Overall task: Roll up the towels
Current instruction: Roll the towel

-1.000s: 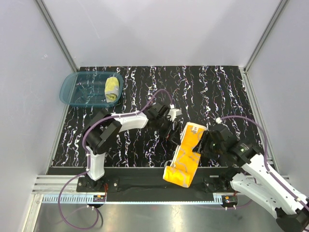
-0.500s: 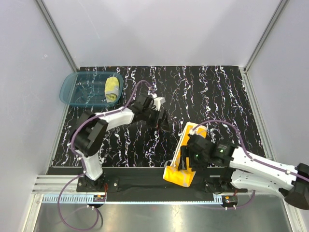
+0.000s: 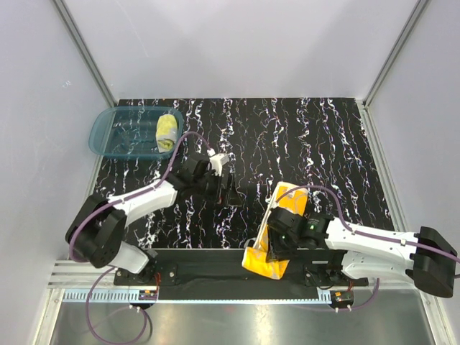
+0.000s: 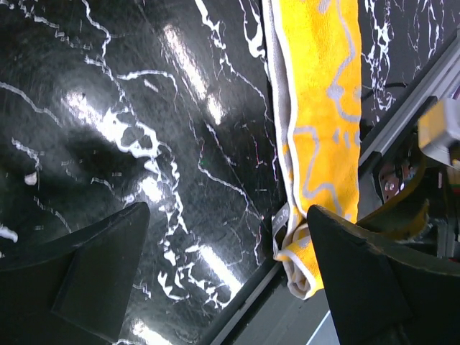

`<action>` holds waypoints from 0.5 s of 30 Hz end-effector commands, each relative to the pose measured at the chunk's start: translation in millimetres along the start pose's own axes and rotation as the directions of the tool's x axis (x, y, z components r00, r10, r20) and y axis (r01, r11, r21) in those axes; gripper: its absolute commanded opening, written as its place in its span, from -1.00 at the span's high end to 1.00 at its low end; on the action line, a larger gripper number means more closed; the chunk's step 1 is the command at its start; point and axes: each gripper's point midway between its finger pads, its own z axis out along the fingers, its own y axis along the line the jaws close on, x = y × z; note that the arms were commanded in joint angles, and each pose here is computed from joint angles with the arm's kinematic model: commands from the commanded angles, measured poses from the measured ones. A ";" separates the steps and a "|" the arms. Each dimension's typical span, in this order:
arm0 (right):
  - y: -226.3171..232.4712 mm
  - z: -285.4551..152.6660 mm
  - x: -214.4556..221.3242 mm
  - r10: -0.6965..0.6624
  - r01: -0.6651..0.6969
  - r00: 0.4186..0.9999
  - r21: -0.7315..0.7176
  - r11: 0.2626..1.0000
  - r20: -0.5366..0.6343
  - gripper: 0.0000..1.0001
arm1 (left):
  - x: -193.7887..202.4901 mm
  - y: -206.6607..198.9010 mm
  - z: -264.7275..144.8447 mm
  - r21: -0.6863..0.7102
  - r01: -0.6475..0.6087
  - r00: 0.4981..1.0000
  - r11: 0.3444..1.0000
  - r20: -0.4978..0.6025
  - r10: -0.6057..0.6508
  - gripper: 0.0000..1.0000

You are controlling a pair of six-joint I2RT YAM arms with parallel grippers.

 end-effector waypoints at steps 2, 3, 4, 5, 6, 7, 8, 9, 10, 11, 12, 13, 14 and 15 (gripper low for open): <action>25.0 1.1 11.2 -0.021 0.013 0.998 -0.146 0.989 -0.056 0.47 | -5.3 -6.1 -13.1 0.002 -0.019 0.997 1.000 0.069 0.019 -0.98; 26.8 1.2 11.8 -0.023 0.013 0.998 -0.159 0.987 -0.060 0.54 | -0.6 -4.1 -13.9 -0.002 -0.014 0.998 1.000 0.064 0.014 -0.98; 28.6 0.5 15.2 -0.029 0.015 0.997 -0.173 0.985 -0.077 0.85 | 0.4 -3.8 -14.9 -0.004 -0.013 0.998 1.000 0.067 0.013 -0.97; 31.4 0.3 15.9 -0.035 0.020 0.996 -0.192 0.981 -0.079 0.95 | 0.5 -4.9 -17.4 -0.002 -0.017 0.997 1.000 0.073 0.017 -0.98; 33.4 0.2 16.3 -0.031 0.013 0.996 -0.201 0.979 -0.083 1.00 | 4.8 -3.0 -17.9 -0.006 -0.010 0.998 1.000 0.068 0.010 -0.98; 36.0 -0.5 18.1 -0.029 0.008 0.995 -0.214 0.977 -0.095 1.00 | 5.1 -3.5 -19.3 -0.006 -0.010 0.997 1.000 0.072 0.011 -0.98; 38.0 -0.4 17.7 -0.023 0.001 0.995 -0.220 0.976 -0.097 1.00 | 4.3 -5.1 -22.1 -0.004 -0.014 0.997 1.000 0.082 0.014 -0.98; 44.6 -0.7 14.7 -0.002 -0.020 0.996 -0.242 0.970 -0.091 1.00 | 6.6 -4.4 -23.6 -0.008 -0.011 0.997 1.000 0.081 0.011 -0.98; 48.4 -0.3 14.0 0.009 -0.033 0.996 -0.254 0.967 -0.093 1.00 | 6.2 -4.3 -25.4 -0.013 -0.011 0.996 1.000 0.088 0.012 -0.98; 51.4 0.8 11.7 0.024 -0.046 0.996 -0.262 0.964 -0.087 1.00 | 4.1 -6.8 -29.5 -0.011 -0.018 0.994 1.000 0.104 0.019 -0.98; 59.7 -0.2 6.3 0.051 -0.071 0.996 -0.288 0.955 -0.075 1.00 | 5.9 -5.6 -31.4 -0.020 -0.016 0.995 1.000 0.102 0.018 -0.98; 62.3 0.9 0.5 0.064 -0.078 0.996 -0.293 0.953 -0.056 1.00 | 5.1 -3.7 -33.6 -0.036 -0.016 0.994 0.999 0.112 0.020 -0.98; 63.6 0.9 -7.2 0.093 -0.101 0.995 -0.298 0.949 -0.041 1.00 | 3.3 -5.6 -37.9 -0.038 -0.023 0.992 0.999 0.126 0.028 -0.98; 67.8 0.6 -14.4 0.116 -0.118 0.993 -0.320 0.940 -0.028 1.00 | 4.5 -4.5 -40.2 -0.049 -0.023 0.992 0.999 0.125 0.029 -0.98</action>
